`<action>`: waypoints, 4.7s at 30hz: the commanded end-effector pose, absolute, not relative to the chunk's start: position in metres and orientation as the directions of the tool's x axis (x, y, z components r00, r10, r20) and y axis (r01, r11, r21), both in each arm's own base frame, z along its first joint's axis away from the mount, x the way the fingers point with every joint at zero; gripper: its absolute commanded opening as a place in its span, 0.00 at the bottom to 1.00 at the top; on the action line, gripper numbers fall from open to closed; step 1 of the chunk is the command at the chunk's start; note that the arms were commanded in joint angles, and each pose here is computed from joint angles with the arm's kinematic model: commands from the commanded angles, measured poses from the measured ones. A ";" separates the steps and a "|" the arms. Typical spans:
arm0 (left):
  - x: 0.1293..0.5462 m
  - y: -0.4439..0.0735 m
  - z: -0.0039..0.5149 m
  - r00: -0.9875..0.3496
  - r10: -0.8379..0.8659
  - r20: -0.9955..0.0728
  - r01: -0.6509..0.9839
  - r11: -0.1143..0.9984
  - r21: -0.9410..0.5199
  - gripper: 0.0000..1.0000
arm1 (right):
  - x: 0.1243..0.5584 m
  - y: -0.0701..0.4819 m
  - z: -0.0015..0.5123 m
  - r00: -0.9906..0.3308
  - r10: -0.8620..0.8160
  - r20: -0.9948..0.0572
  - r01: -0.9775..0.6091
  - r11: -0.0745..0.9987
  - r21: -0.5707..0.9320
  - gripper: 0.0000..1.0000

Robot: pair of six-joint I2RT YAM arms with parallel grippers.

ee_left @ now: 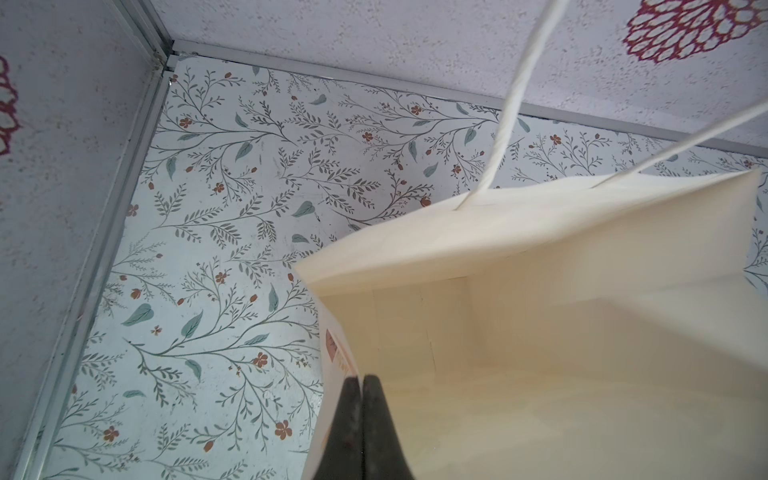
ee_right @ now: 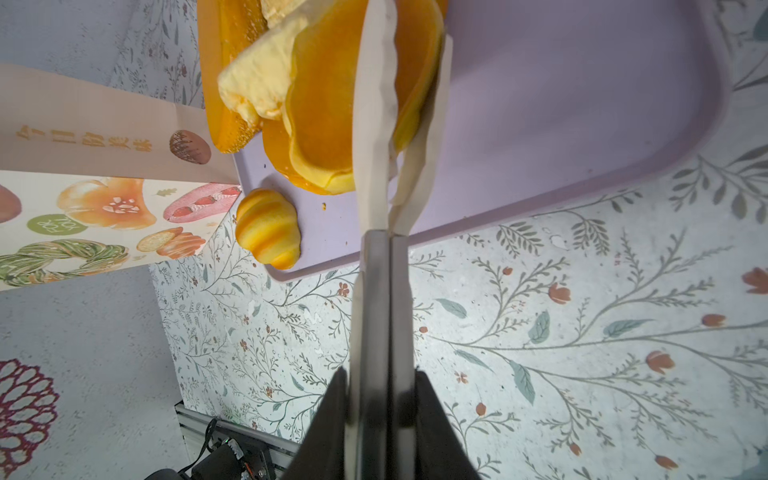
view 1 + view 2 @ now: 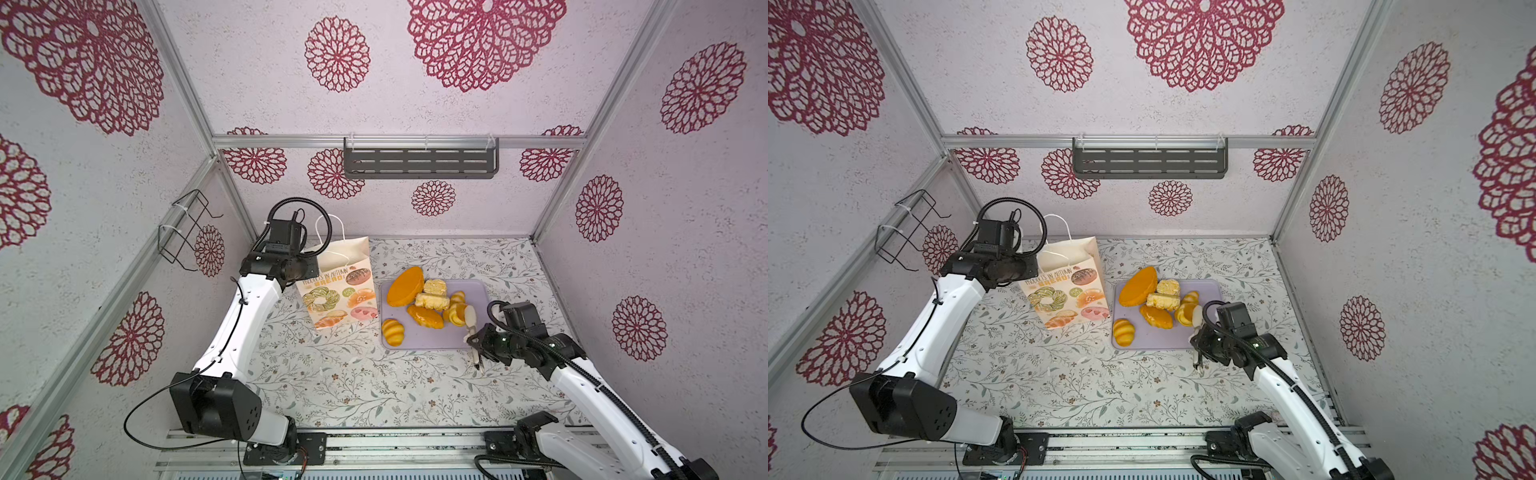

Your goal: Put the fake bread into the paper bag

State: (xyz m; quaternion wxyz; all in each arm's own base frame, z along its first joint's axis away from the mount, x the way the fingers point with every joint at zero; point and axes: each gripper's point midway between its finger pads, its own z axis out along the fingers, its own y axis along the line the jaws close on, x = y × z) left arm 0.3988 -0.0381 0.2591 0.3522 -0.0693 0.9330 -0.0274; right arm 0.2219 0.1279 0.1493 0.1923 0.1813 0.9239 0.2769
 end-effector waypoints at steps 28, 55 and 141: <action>0.393 -0.041 0.262 -0.734 -0.127 -0.667 -0.083 0.992 -0.098 0.00 | 0.259 0.158 0.273 -0.811 0.382 -0.443 -0.027 0.732 0.681 0.04; 0.391 -0.044 0.267 -0.724 -0.126 -0.678 -0.073 0.992 -0.106 0.00 | 0.293 0.253 0.355 -0.766 0.231 -0.600 -0.291 0.708 0.644 0.00; 0.390 -0.050 0.267 -0.721 -0.114 -0.684 -0.052 0.992 -0.111 0.00 | 0.263 0.400 0.356 -0.799 0.150 -0.583 -0.399 0.592 0.700 0.00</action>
